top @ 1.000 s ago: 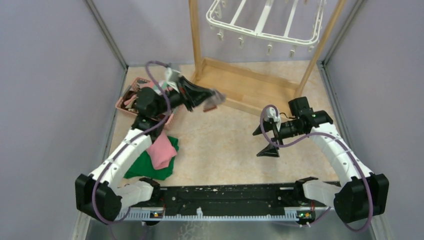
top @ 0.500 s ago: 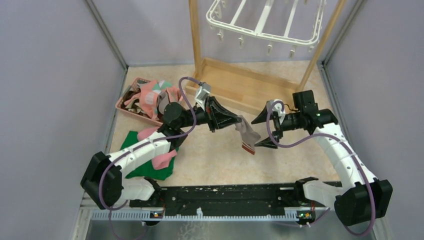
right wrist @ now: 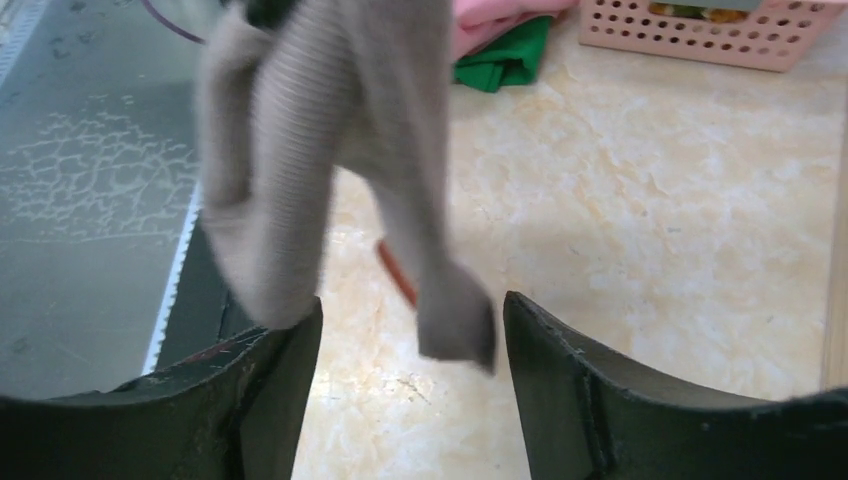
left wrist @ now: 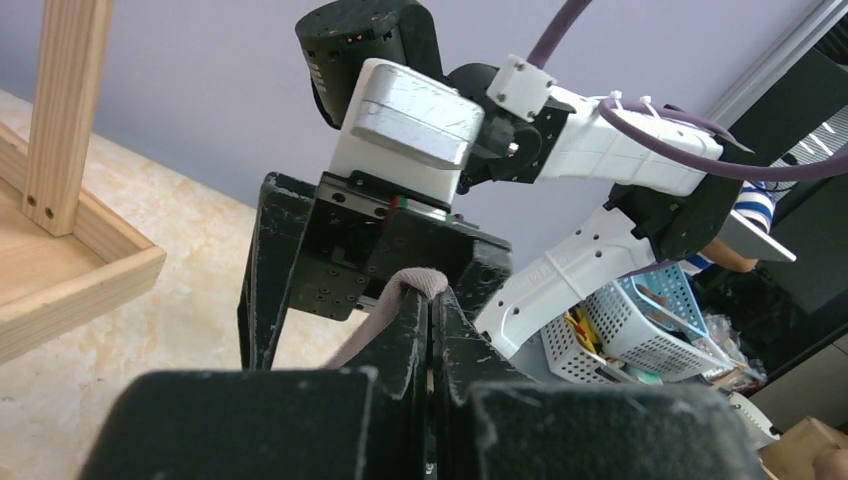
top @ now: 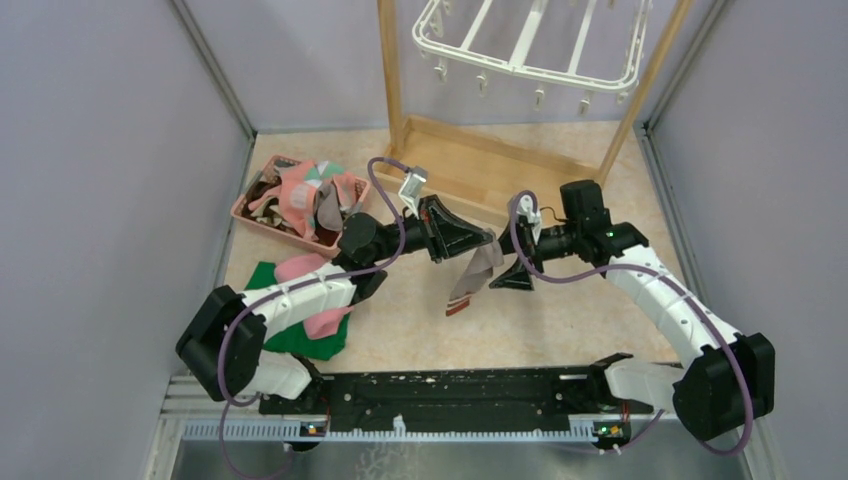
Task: Clip the socks to the hanger
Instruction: Pick up the sock from the bin.
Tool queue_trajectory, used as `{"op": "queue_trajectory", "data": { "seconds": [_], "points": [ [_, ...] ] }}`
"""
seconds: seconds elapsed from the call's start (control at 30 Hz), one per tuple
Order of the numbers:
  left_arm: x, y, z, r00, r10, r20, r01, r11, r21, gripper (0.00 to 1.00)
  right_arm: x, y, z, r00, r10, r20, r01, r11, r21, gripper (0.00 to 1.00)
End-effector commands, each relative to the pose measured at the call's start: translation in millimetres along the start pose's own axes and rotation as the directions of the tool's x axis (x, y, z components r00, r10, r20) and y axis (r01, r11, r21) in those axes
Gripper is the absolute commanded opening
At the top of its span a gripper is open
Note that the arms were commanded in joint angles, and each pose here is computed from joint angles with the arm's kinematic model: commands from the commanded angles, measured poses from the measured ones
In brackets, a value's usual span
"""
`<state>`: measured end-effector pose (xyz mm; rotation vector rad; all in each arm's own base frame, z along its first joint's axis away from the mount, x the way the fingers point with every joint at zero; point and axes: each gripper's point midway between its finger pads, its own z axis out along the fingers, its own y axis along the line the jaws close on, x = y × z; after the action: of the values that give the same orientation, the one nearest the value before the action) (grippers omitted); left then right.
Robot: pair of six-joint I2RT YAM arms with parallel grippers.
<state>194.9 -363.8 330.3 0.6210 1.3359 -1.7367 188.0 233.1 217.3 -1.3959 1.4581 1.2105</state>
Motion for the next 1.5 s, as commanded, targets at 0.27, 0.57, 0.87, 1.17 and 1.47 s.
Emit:
{"op": "queue_trajectory", "data": {
  "seconds": [0.27,0.57,0.87,1.17,1.47],
  "points": [
    [-4.2,-15.6,3.5,1.0,0.012,0.025,-0.014,0.995,0.097,0.0,-11.4,-10.1,-4.8,0.999,-0.018,-0.028,0.02,0.997,0.078,0.0],
    [15.3,24.5,-35.3,0.97,0.236,-0.057,-0.241,0.966,-0.09,0.58,-17.0,13.1,-29.9,0.977,-0.171,-0.13,0.185,0.977,0.104,0.0],
    [61.9,3.0,-87.0,0.85,0.511,-0.126,-0.513,0.858,0.023,0.91,-26.2,20.1,-37.4,0.974,-0.193,-0.122,0.205,0.974,0.096,0.0],
    [120.6,23.5,-96.4,0.858,0.462,-0.224,-0.458,0.886,0.071,0.93,-37.2,27.4,-39.5,0.983,-0.173,-0.056,0.176,0.982,0.065,0.0],
    [145.3,51.6,-53.8,0.778,0.574,-0.255,-0.576,0.814,0.078,0.93,-34.7,25.8,-37.1,0.988,-0.149,-0.042,0.151,0.987,0.052,0.0]
  ]
}}
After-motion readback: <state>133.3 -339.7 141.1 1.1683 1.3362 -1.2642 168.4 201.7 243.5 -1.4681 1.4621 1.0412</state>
